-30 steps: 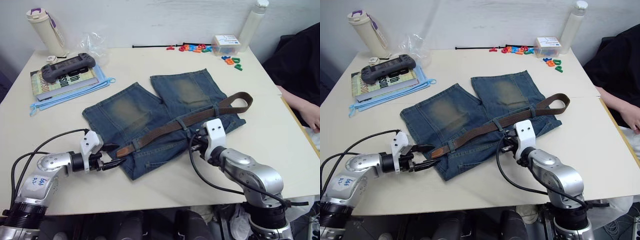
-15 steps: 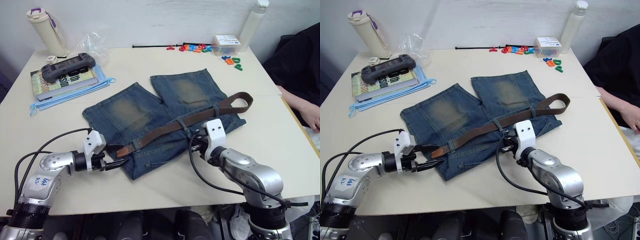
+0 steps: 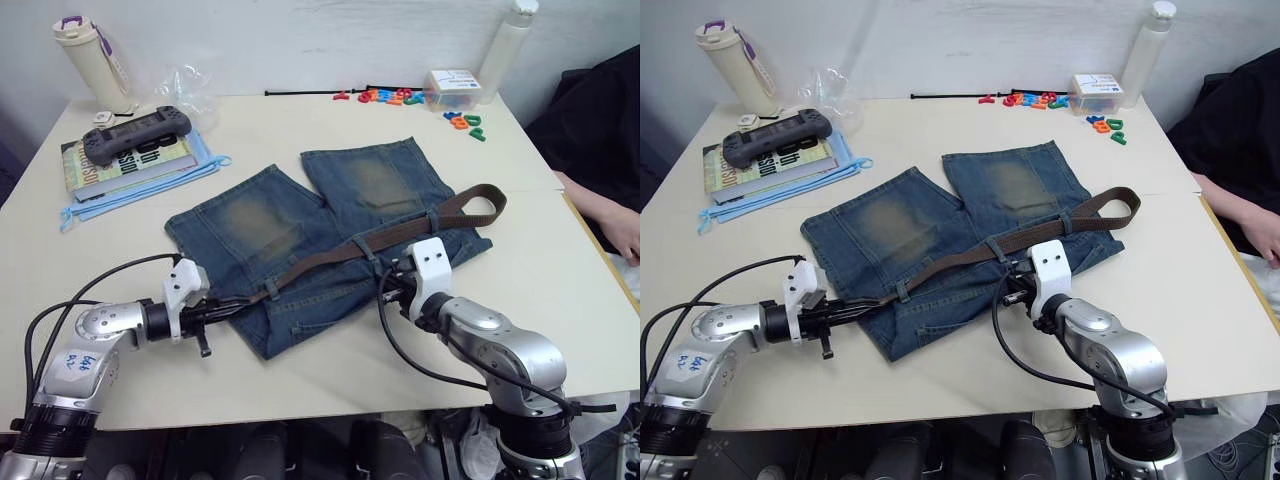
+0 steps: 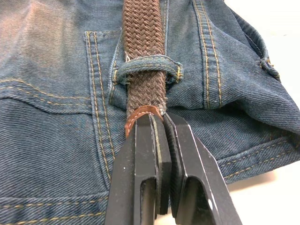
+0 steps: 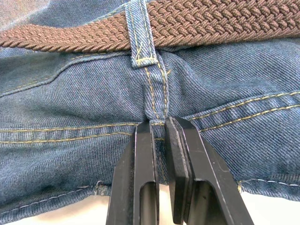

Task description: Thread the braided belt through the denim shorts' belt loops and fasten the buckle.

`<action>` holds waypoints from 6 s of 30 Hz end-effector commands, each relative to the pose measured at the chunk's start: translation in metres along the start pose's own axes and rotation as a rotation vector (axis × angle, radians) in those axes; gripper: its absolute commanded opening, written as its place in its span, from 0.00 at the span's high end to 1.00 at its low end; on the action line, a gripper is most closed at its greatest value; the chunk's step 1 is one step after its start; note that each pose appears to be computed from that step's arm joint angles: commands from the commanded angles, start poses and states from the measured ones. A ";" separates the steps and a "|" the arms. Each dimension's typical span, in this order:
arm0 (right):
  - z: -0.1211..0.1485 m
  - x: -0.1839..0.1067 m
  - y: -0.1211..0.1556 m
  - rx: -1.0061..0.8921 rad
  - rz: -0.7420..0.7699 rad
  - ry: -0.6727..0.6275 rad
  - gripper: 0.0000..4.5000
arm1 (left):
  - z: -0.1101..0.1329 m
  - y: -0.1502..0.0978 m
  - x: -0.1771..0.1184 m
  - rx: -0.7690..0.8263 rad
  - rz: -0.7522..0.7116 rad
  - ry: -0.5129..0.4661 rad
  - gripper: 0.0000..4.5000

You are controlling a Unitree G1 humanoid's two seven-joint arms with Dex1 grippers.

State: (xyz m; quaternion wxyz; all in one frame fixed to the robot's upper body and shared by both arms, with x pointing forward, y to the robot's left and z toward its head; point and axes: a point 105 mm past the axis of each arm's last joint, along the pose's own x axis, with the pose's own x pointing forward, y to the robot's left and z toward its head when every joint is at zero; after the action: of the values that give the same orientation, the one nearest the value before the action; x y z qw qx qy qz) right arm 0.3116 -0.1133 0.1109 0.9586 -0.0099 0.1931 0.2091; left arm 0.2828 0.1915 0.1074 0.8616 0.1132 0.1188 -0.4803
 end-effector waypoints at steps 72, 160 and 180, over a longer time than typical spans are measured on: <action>0.030 -0.004 -0.031 -0.022 -0.026 0.009 0.03 | 0.017 0.027 -0.116 0.427 0.381 0.080 0.36; 0.099 -0.055 -0.019 -0.310 0.240 -0.263 0.00 | 0.065 0.007 -0.057 0.269 0.134 -0.107 0.08; 0.091 -0.006 -0.043 -0.043 0.349 -0.067 0.00 | 0.068 0.088 -0.037 -0.140 -0.040 -0.132 0.08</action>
State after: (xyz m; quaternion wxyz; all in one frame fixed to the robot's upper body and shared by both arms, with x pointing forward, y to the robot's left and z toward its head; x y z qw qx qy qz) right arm 0.3537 -0.1373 0.1833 0.9083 0.0007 0.1617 0.3858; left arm 0.3466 0.2485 0.1906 0.8756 0.0315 0.0835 -0.4747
